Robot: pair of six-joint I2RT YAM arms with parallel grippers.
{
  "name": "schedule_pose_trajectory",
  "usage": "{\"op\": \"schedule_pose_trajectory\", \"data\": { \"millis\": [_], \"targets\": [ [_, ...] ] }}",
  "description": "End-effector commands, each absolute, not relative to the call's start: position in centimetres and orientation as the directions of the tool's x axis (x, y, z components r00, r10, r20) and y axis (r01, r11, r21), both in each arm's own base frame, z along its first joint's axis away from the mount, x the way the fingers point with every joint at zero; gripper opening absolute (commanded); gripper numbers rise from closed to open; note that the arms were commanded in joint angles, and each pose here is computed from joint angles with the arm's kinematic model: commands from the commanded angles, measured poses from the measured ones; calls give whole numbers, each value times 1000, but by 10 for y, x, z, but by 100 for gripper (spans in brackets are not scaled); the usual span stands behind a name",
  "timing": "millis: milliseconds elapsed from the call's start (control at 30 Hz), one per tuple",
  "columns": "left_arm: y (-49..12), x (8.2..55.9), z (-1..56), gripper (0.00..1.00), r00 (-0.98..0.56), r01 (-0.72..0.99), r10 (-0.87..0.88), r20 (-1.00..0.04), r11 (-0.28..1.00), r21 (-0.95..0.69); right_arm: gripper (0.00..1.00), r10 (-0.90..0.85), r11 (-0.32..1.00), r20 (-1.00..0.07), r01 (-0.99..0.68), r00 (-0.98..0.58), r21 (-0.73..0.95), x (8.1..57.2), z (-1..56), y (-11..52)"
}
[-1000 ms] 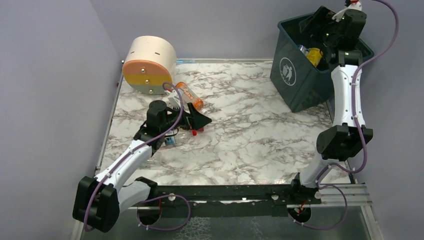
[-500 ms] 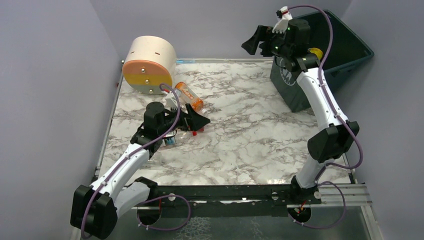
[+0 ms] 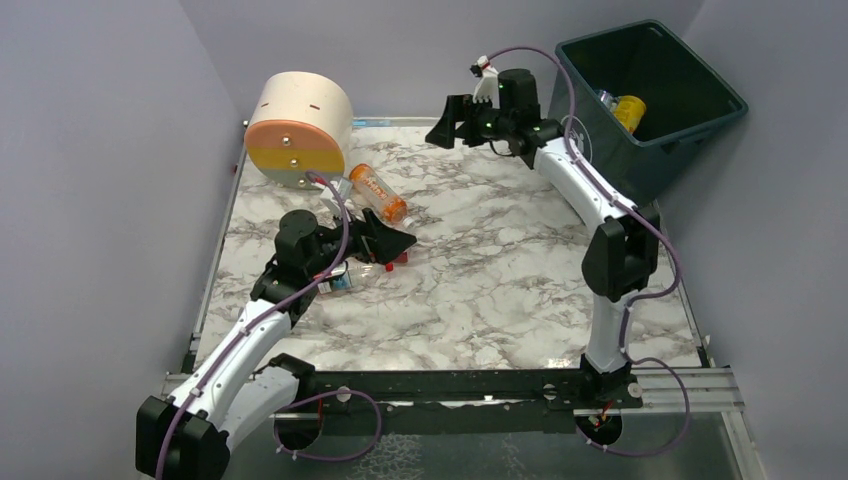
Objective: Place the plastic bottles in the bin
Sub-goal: Pick up the plastic bottle at the center of the board.
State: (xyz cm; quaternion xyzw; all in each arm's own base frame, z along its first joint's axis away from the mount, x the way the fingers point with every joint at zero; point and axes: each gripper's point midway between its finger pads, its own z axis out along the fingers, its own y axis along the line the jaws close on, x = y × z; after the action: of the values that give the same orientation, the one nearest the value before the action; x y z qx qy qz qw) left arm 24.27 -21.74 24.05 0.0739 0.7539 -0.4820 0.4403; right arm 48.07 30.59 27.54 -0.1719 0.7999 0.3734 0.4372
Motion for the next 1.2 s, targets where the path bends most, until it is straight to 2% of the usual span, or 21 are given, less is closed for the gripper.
{"op": "schedule_pose_trajectory", "data": {
  "millis": [0, 300, 867, 1167],
  "targets": [
    [-214, 242, 242, 99, -582, 540, -314, -750, 540, -645, 98, 20, 618, -830, -646, -557, 448, 482, 254, 332],
    [-215, 238, 252, 99, -552, 572, -331, -765, 517, -637, 95, -68, 618, -806, -659, -588, 429, 485, 192, 369],
    [-218, 221, 287, 99, -484, 671, -363, -796, 430, -604, 85, -159, 580, -790, -704, -592, 410, 475, 134, 411],
    [-219, 214, 297, 99, -463, 707, -366, -807, 397, -585, 85, -222, 587, -789, -724, -573, 361, 469, 107, 430]
  ]
}}
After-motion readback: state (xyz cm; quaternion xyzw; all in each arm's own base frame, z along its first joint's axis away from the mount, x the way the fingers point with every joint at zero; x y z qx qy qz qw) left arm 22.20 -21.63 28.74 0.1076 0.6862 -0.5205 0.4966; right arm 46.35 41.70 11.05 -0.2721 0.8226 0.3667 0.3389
